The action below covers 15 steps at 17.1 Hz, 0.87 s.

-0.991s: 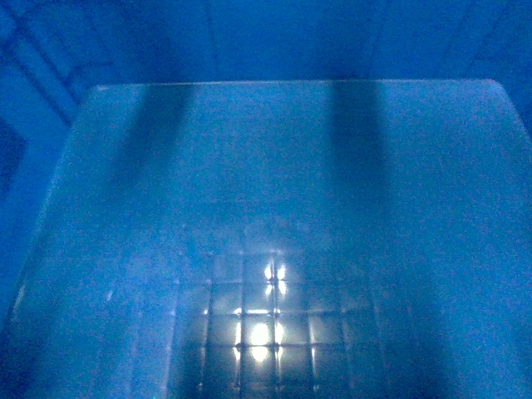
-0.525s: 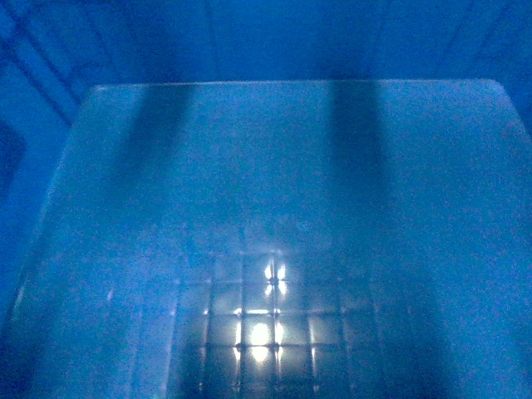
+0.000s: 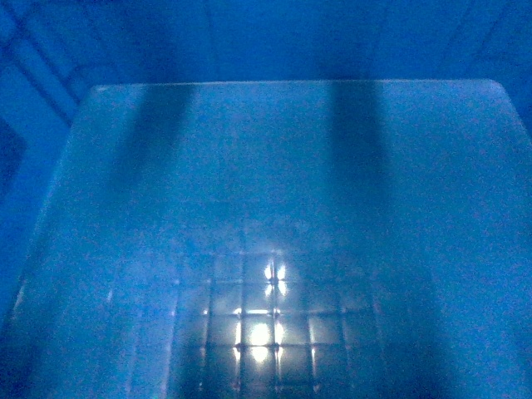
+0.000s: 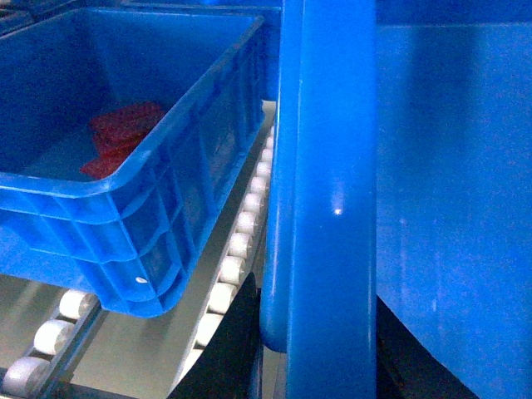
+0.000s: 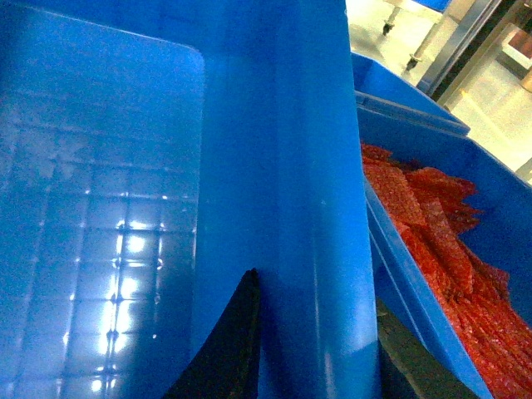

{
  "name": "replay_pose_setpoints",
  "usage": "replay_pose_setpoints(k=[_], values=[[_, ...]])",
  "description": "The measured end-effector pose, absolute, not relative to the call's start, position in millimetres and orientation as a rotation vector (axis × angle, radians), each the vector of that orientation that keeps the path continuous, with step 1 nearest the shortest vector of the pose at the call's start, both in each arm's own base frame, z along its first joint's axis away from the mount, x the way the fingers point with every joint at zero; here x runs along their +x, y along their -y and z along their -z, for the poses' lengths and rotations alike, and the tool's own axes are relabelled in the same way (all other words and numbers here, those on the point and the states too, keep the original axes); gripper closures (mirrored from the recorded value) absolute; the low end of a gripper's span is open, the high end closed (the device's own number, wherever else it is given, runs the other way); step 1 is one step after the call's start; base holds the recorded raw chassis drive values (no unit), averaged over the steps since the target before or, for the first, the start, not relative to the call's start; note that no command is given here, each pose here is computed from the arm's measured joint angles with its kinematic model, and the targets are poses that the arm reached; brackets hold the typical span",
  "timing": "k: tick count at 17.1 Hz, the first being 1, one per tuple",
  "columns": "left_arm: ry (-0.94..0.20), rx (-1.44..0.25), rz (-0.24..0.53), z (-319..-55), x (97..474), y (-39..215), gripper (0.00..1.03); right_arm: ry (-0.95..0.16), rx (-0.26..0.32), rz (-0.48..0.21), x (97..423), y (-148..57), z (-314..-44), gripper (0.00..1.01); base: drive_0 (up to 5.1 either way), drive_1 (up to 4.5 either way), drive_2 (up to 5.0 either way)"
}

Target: Place box next to blue box on left shelf

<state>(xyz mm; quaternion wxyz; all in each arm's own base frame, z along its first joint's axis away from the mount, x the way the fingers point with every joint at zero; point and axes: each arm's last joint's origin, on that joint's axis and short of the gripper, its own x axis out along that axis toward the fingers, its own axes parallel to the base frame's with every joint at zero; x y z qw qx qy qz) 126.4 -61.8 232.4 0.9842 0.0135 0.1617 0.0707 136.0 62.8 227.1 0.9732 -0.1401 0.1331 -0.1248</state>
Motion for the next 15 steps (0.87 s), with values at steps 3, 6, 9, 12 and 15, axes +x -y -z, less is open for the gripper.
replay_pose_setpoints(k=[3, 6, 9, 12, 15], values=[[-0.325, 0.027, -0.142, -232.4, 126.4, 61.8, 0.84, -0.269, -0.283, 0.252, 136.0, -62.8, -227.1, 0.79, 0.0, 0.0, 0.0], [-0.325, 0.027, -0.142, -232.4, 126.4, 61.8, 0.84, -0.269, -0.283, 0.252, 136.0, -62.8, -227.1, 0.79, 0.0, 0.0, 0.0], [-0.325, 0.027, -0.142, -232.4, 126.4, 61.8, 0.84, -0.269, -0.283, 0.251, 136.0, -62.9, -227.1, 0.79, 0.0, 0.0, 0.0], [-0.325, 0.027, -0.142, -232.4, 126.4, 61.8, 0.84, -0.269, -0.283, 0.252, 136.0, -62.8, -227.1, 0.79, 0.0, 0.0, 0.0], [-0.325, 0.027, -0.142, -232.4, 126.4, 61.8, 0.84, -0.269, -0.283, 0.251, 136.0, -62.9, -227.1, 0.79, 0.0, 0.0, 0.0]])
